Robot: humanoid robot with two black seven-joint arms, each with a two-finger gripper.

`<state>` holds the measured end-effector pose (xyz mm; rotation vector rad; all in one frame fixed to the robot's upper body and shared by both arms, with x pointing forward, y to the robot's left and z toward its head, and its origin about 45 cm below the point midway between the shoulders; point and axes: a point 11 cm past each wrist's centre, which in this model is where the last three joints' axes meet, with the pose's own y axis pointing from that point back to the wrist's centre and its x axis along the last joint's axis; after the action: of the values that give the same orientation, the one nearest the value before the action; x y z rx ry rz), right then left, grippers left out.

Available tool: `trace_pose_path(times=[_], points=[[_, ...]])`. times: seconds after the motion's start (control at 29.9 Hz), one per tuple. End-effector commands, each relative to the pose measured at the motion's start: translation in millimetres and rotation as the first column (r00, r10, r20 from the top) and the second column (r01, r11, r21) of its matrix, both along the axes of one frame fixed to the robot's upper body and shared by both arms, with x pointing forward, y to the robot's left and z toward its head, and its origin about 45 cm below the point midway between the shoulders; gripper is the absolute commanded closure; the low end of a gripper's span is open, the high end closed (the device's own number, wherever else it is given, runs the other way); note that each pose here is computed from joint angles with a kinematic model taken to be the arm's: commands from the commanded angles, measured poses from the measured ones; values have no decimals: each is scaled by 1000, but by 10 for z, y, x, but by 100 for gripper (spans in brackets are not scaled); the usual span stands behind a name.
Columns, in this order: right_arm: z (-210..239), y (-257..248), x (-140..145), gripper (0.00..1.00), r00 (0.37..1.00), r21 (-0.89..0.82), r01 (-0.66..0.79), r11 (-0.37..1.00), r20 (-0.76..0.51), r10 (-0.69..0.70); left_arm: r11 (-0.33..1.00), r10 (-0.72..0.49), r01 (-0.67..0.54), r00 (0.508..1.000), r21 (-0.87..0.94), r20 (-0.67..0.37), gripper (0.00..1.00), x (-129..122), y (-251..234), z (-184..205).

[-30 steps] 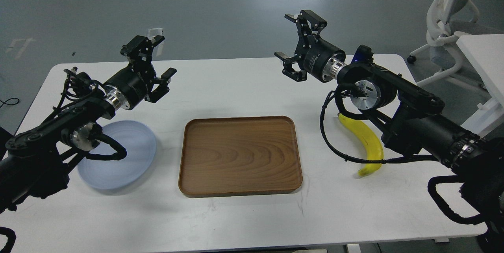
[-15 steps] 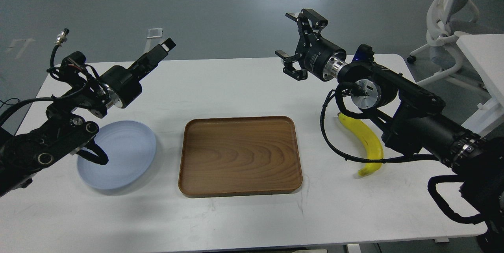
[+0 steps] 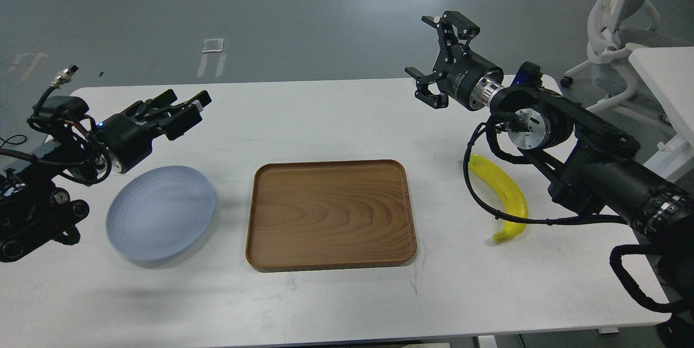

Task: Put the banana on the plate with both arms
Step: 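Lower the left gripper to the rim of the light blue plate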

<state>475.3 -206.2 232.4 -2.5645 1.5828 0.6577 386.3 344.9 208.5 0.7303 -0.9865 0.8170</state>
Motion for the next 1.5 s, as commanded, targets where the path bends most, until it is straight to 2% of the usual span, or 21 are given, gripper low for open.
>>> trace_pose_path(times=[0.0, 0.33, 0.63, 0.8, 1.04, 1.2, 1.47], points=[[-89, -97, -41, 1, 1000, 16, 23, 1000, -19, -23, 999, 5, -6, 1000, 52, 14, 2, -77, 158, -19], [-211, -370, -80, 1, 996, 4, 79, 997, -43, -78, 989, 29, -30, 1000, 146, 10, 2, -186, 493, 20], [-289, -651, -140, 1, 990, -7, 128, 992, -58, -128, 983, 55, -40, 996, 179, -77, 2, -457, 662, -268], [-354, -704, -179, 1, 987, 5, 149, 989, -70, -148, 983, 55, -38, 995, 180, -88, 2, -498, 669, -303], [-371, -745, -190, 1, 984, 12, 164, 986, -75, -162, 979, 84, -56, 986, 196, -141, 2, -678, 783, -503], [-363, -768, -187, 1, 983, 12, 169, 986, -71, -168, 959, 162, -116, 973, 258, -163, 2, -819, 1081, -695], [-362, -761, -186, 1, 983, 14, 169, 985, -69, -168, 942, 219, -151, 954, 301, -206, 3, -1077, 1280, -938]])
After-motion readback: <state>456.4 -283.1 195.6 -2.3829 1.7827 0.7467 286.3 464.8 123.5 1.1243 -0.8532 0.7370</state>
